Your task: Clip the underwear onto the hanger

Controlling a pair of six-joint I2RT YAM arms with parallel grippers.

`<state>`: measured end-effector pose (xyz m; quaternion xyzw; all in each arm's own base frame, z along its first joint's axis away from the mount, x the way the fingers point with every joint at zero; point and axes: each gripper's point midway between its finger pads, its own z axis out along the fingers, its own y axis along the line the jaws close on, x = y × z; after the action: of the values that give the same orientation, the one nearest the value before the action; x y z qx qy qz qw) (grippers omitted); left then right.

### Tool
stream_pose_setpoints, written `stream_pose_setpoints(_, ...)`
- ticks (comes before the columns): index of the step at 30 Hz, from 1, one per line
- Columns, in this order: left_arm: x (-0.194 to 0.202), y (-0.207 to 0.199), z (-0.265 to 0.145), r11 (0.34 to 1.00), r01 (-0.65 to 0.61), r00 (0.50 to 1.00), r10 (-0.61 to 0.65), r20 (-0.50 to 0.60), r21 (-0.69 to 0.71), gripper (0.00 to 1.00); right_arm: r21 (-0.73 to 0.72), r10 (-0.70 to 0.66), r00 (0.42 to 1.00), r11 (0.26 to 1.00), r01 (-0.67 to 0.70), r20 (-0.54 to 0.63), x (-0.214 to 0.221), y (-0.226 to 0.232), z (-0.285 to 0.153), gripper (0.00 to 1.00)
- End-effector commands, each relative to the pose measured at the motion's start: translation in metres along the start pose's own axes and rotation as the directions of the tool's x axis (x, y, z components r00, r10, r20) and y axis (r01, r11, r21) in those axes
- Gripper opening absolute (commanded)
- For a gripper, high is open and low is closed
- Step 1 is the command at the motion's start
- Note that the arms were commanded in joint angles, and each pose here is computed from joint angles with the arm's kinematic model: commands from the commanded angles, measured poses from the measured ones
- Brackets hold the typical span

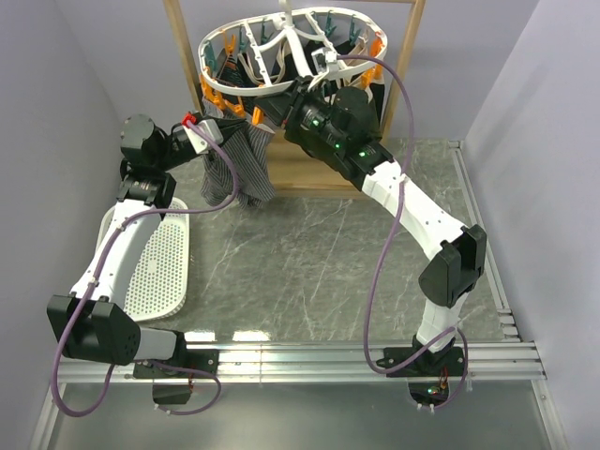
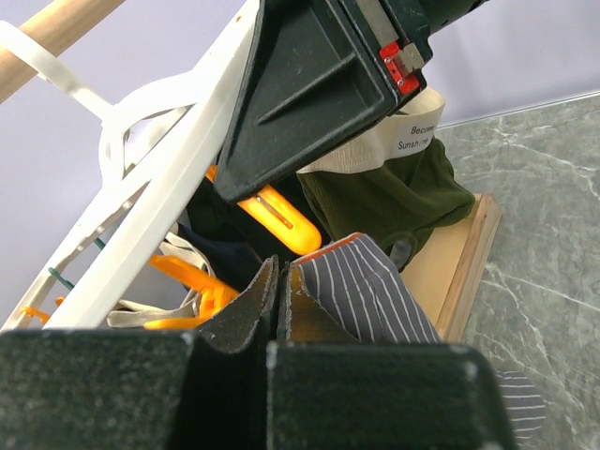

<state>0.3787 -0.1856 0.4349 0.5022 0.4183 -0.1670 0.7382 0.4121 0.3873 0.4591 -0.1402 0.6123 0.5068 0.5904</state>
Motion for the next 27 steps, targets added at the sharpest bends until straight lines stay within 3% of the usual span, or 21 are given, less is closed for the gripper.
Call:
stream_pose_setpoints(1,-0.024,0.006,-0.002,0.998,-0.060,0.997,0.059,0.049,0.002,0.00,-0.117,0.078,0.995,0.989,-0.085,-0.064,0.004,0.034,-0.013,0.00)
stream_pose_setpoints(27,-0.029,0.018,0.001,1.000,0.011,0.997,-0.009,0.071,-0.018,0.00,-0.256,0.110,0.990,0.958,-0.129,-0.087,0.013,0.046,-0.021,0.00)
